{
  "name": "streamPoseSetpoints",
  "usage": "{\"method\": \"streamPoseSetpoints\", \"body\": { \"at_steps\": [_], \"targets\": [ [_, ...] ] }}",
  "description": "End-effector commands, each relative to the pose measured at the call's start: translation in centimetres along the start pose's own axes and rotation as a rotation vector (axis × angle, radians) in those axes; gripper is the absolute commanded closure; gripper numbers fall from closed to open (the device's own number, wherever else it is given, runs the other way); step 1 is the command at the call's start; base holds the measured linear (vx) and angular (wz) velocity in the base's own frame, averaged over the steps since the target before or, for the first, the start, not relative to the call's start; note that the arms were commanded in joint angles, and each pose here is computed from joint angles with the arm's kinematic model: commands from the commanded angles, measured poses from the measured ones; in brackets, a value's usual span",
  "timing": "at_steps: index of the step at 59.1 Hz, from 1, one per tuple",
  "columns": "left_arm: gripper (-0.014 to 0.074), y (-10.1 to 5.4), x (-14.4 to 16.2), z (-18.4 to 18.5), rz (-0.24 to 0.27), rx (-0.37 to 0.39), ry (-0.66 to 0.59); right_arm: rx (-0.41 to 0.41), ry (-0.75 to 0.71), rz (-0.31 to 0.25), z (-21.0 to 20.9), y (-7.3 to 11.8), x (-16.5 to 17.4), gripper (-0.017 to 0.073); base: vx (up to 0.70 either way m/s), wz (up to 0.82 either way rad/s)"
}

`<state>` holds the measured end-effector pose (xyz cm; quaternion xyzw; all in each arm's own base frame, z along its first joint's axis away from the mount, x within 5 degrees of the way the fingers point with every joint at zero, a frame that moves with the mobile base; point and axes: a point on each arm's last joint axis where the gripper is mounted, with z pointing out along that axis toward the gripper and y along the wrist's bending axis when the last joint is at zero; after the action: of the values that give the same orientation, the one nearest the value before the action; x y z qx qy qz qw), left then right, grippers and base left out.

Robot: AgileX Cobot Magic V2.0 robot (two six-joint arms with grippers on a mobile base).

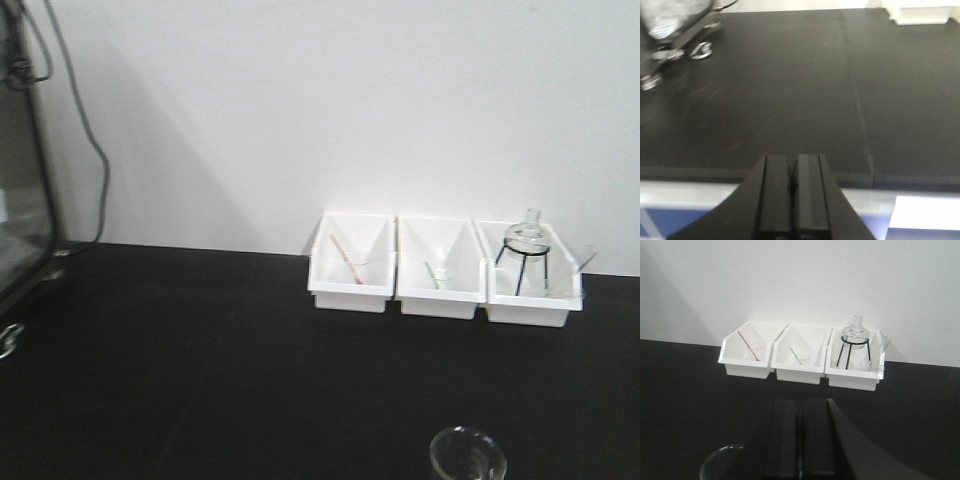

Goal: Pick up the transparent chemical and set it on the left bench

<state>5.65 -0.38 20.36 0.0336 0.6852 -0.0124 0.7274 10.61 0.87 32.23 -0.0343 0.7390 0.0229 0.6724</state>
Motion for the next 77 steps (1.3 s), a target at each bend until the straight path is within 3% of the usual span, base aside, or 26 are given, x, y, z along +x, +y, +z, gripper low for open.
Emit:
{"method": "streamPoseSetpoints", "body": {
  "at_steps": [1, 56, 70, 77],
  "targets": [
    [0.0597, 0.0, -0.3, -0.1, -0.009, -0.002, -0.081, -0.001, -0.111, -0.009, -0.2, 0.0, -1.7, 0.0564, 0.25, -0.35],
    [0.0597, 0.0, -0.3, -0.1, -0.009, -0.002, -0.081, -0.001, -0.112, -0.009, -0.2, 0.0, -1.7, 0.0564, 0.09, -0.15],
    [0.0597, 0.0, -0.3, -0.1, -0.009, -0.002, -0.081, -0.019, -0.17, 0.181, 0.9, 0.0, -2.3, 0.0564, 0.0, 0.0],
    [0.0597, 0.0, -0.3, -0.1, -0.009, -0.002, -0.081, -0.006, -0.149, 0.216, 3.7, -0.1, -1.9, 0.0561, 0.0, 0.0]
  ]
}}
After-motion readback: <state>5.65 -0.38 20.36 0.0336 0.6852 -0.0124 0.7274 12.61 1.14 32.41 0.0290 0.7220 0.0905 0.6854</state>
